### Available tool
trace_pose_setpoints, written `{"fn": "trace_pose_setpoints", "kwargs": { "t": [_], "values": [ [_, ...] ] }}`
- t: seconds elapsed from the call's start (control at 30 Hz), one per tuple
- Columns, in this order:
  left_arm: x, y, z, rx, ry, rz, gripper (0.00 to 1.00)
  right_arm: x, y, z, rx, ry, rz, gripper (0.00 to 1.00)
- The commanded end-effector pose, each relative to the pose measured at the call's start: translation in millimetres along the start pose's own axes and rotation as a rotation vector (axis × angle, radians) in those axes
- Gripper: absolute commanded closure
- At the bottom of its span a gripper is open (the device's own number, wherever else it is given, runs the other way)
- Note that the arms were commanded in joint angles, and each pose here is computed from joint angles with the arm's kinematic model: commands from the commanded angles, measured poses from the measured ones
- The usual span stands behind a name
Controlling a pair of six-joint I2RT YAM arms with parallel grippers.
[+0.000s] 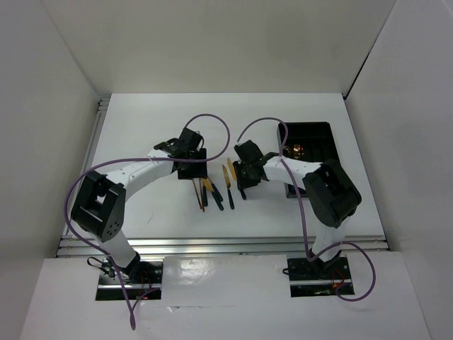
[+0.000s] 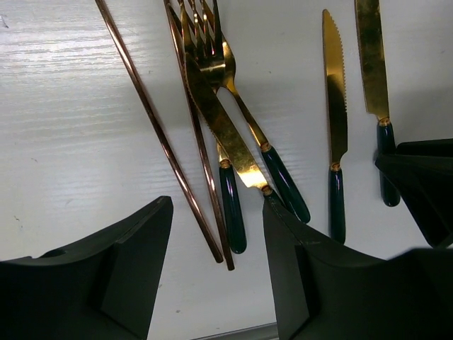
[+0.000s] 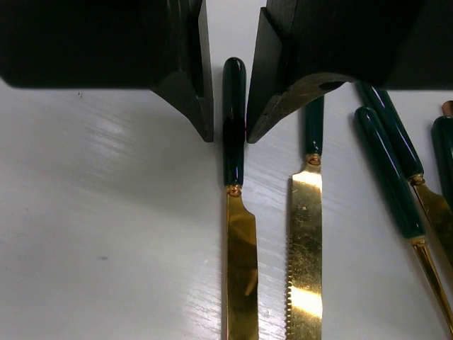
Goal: Sort the eating utensils into containers
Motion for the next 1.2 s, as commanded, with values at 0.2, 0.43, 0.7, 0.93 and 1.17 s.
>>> {"fn": "trace_pose_setpoints", "kwargs": {
  "t": [0.2, 0.43, 0.7, 0.93, 1.17],
  "values": [
    [-2, 8, 17, -0.052, -0.01, 0.014, 0.32, -4, -12, -6, 0.037, 0.005, -0.07, 0.68],
    [0, 14, 22, -0.071, -0.018, 0.039, 0.31, -5, -23, -13, 0.063, 0.029, -0.163, 0.81],
    [6, 25, 28, -0.11, -0.023, 0.082, 0.28, -7, -24, -13, 0.062, 0.021, -0.192, 0.94],
    [4, 36, 32, -0.135, -0.02, 0.07, 0.25, 10, 29, 43, -0.071, -0.015, -0.19, 1.0],
    [13, 46, 44, -0.189, 0.019, 0.045, 0.23, -20, 92, 95, -0.278, -0.038, -0.134, 0.97]
  ]
}}
Point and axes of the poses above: each gripper's point midway between its finger pads, its own y axis back along the fingers, its own x axis along the line the jaws close on, z = x × y, the point moved 6 cm from there along y, back along the fingers, and after that the axes turned 10 degrees about -y, right-handed, at the moved point
